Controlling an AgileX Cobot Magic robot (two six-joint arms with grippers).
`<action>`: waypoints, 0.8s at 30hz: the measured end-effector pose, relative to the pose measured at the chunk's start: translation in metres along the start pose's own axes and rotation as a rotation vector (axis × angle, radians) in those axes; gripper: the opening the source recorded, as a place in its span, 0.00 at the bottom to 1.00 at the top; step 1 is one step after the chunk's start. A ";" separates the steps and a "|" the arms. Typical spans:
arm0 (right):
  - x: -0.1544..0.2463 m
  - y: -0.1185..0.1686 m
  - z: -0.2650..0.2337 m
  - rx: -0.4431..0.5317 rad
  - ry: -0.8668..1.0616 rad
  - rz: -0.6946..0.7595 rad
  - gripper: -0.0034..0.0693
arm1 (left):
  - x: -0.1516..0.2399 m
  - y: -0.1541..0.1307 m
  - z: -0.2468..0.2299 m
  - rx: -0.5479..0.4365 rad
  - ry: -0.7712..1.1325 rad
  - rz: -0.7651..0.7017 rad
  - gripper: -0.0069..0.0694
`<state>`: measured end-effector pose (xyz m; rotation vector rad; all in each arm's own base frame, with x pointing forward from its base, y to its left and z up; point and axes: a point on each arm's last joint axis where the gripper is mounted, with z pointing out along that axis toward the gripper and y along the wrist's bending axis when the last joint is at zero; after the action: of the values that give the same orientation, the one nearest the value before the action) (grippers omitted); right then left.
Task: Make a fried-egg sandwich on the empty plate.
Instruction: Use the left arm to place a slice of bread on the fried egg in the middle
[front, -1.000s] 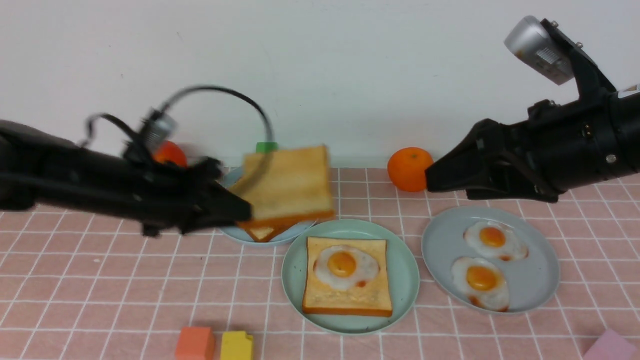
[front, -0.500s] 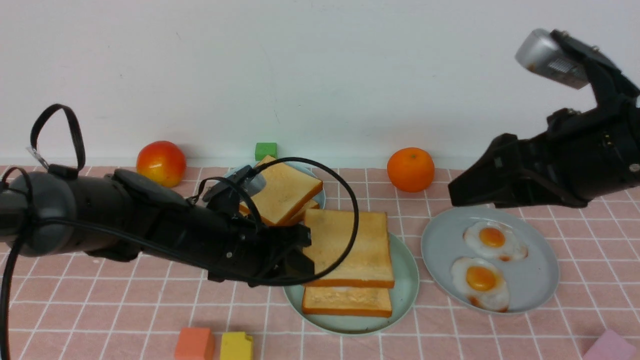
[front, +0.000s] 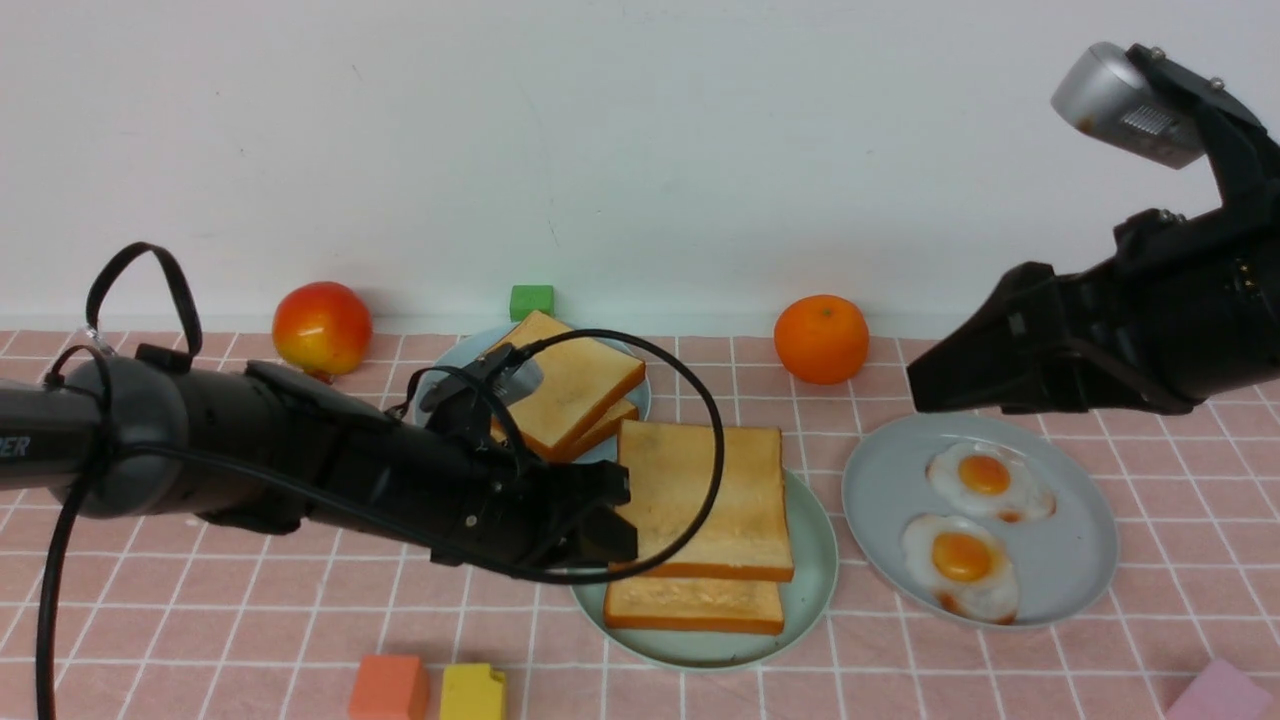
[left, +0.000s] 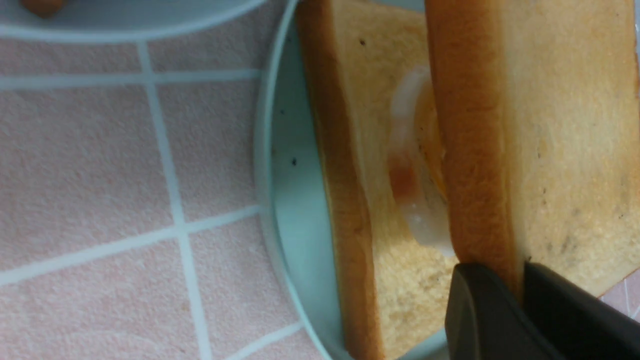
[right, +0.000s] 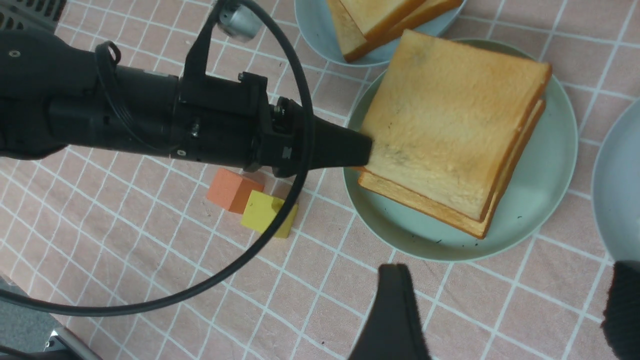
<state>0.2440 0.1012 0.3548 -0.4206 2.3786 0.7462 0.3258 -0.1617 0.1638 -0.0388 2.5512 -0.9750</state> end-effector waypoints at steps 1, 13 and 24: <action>0.000 0.000 0.000 0.000 0.000 0.000 0.80 | 0.000 0.000 0.000 0.000 -0.001 -0.001 0.22; 0.000 0.000 0.000 0.001 0.000 0.001 0.80 | 0.001 -0.001 0.000 0.010 0.008 -0.001 0.33; 0.000 0.000 0.000 0.000 0.002 0.001 0.80 | 0.001 -0.001 0.000 0.014 0.014 -0.014 0.53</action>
<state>0.2438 0.1012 0.3547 -0.4210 2.3808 0.7466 0.3245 -0.1628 0.1641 -0.0457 2.5599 -1.0011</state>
